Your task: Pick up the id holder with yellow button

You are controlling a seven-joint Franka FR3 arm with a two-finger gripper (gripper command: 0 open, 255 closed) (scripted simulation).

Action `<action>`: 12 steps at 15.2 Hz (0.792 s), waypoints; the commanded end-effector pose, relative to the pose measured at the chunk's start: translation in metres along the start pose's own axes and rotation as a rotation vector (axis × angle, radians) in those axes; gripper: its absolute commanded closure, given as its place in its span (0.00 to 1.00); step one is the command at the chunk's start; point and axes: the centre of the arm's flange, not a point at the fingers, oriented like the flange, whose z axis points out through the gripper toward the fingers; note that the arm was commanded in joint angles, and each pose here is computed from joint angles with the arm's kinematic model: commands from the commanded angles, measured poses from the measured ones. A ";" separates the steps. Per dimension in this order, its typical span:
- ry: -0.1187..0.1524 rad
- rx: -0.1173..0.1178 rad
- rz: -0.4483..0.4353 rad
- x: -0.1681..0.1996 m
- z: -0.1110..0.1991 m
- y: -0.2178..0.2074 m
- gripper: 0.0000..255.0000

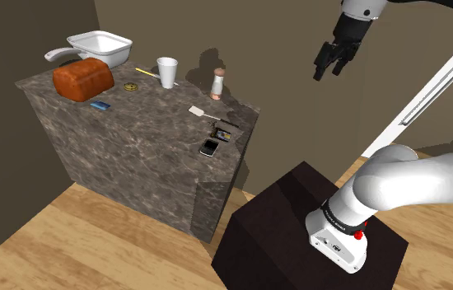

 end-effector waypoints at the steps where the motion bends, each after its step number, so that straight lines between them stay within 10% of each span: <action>1: 0.000 0.000 0.000 0.000 0.000 0.000 0.00; 12: 0.040 -0.024 0.018 0.082 0.107 -0.047 0.00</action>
